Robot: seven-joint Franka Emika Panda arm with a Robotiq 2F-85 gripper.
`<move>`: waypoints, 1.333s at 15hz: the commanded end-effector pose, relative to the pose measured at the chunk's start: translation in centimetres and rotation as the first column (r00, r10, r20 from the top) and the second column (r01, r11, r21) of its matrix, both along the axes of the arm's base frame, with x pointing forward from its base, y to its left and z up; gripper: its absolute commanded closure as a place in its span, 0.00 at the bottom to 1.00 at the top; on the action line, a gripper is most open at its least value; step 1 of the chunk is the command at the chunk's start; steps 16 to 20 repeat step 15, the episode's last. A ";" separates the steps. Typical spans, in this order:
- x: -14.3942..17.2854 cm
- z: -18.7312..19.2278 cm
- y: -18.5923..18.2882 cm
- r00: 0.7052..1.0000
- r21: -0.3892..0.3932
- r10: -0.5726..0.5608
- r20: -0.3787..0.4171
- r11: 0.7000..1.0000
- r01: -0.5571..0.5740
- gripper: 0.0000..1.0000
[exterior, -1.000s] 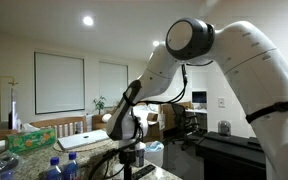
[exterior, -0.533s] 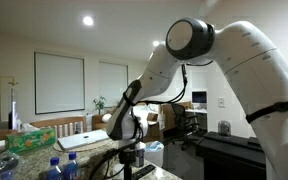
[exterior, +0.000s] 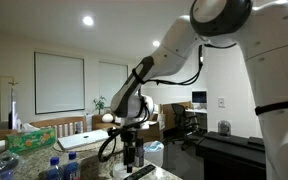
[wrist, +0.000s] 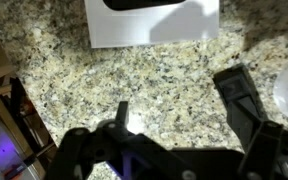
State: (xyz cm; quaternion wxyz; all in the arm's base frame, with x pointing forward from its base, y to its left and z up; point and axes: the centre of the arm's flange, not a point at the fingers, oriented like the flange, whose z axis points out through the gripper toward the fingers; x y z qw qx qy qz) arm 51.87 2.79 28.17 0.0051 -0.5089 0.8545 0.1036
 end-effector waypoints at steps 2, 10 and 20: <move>-6.4 9.5 0.6 0.983 -0.058 -0.120 0.142 0.990 0.129 0.00; -9.3 14.9 2.7 0.914 -0.084 -0.397 0.088 0.911 0.404 0.00; -10.2 15.8 3.1 0.890 -0.101 -0.450 0.078 0.884 0.456 0.00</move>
